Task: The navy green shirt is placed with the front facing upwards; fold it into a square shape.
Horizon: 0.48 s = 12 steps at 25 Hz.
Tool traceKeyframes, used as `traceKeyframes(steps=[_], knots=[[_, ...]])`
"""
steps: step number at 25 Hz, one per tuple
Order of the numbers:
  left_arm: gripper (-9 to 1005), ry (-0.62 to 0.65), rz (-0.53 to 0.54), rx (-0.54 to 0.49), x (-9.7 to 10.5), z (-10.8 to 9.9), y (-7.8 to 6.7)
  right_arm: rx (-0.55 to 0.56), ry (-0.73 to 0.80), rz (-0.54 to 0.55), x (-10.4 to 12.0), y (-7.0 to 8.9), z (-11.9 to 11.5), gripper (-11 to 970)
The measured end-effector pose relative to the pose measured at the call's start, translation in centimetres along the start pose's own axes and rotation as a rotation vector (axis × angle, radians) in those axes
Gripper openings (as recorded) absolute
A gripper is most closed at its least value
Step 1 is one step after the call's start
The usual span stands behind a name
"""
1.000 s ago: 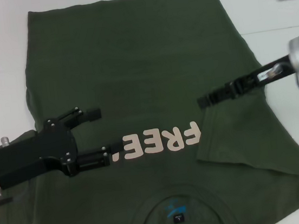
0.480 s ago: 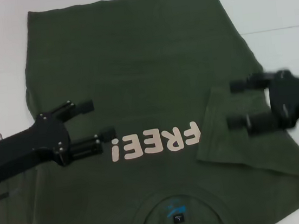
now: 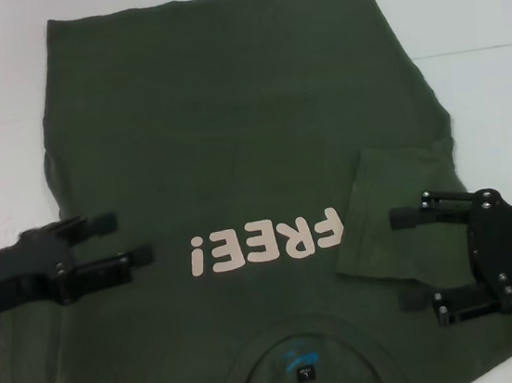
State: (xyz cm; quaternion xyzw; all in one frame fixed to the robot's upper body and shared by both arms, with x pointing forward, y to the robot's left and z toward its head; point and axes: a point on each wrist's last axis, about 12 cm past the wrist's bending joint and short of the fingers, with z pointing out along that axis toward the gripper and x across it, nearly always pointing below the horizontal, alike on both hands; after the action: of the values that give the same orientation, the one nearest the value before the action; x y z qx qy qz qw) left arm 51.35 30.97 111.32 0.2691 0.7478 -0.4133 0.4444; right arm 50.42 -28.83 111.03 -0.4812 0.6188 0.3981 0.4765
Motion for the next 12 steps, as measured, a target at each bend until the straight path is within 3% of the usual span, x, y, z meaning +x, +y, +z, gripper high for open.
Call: traceKeyframes(steps=[12], knots=[[933,0.200,-0.323,-0.352,-2.0,-6.5,-0.2,-0.030,-0.038,-0.016,0.5,-0.9,3.1,928]])
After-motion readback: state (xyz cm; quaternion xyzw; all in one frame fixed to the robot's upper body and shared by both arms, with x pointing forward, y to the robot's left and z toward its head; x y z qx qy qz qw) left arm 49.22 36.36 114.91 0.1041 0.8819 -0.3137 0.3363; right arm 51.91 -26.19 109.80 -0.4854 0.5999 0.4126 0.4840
